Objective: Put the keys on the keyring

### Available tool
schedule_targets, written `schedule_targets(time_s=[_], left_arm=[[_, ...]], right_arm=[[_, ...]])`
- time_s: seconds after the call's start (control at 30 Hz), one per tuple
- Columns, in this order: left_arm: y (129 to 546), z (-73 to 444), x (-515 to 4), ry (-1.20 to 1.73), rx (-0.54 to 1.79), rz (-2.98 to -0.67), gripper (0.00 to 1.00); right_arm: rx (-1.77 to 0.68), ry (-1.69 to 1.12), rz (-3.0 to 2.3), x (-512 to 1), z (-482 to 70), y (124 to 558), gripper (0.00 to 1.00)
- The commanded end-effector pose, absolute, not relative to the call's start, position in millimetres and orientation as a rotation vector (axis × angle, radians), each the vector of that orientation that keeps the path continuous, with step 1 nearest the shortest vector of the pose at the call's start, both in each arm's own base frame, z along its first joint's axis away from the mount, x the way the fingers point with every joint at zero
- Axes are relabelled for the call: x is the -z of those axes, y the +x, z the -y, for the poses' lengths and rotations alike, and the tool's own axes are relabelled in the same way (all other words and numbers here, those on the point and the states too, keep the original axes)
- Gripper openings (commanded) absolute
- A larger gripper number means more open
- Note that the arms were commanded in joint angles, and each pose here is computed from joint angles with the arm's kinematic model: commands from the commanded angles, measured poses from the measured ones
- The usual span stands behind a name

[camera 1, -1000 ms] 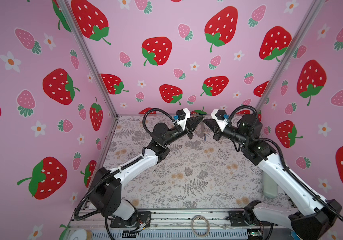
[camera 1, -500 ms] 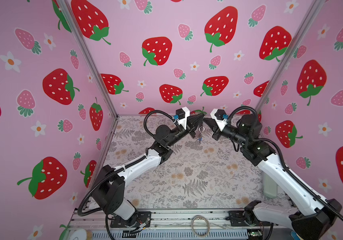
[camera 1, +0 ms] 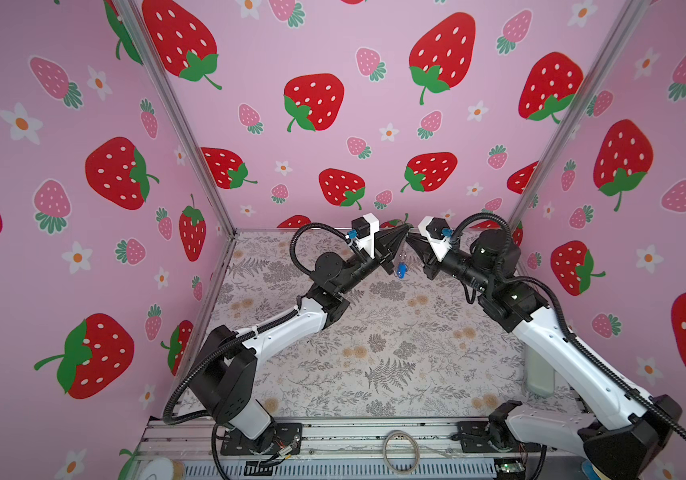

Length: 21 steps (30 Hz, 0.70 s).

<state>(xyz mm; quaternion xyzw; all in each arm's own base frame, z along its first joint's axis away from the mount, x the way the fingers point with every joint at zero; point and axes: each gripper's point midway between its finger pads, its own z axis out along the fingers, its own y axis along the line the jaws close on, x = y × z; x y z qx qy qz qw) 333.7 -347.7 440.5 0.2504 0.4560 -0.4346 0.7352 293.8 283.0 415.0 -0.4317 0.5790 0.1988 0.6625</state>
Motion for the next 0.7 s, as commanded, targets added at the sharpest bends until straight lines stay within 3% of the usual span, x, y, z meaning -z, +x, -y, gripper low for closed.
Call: schedule_targets(time_s=[0.0,0.43,0.6,0.67], left_arm=[[314.2,338.5,-478.1,0.551,0.991,-0.881,0.00],[305.7,340.0,-481.8,0.596,1.018,-0.859,0.00],[305.4,338.9,-484.3,0.598,1.009,-0.854,0.00],[306.0,336.7,-485.7,0.597,1.003,-0.852,0.00]], right_arm=[[-0.420,-0.962,-1.301,-417.1,-275.2,288.5,0.26],[-0.541,-0.992,-1.341,-400.3,-284.9,286.2,0.36],[-0.585,-0.999,-1.362,-391.1,-287.7,285.3,0.35],[-0.588,-0.995,-1.366,-389.9,-286.7,286.0,0.30]])
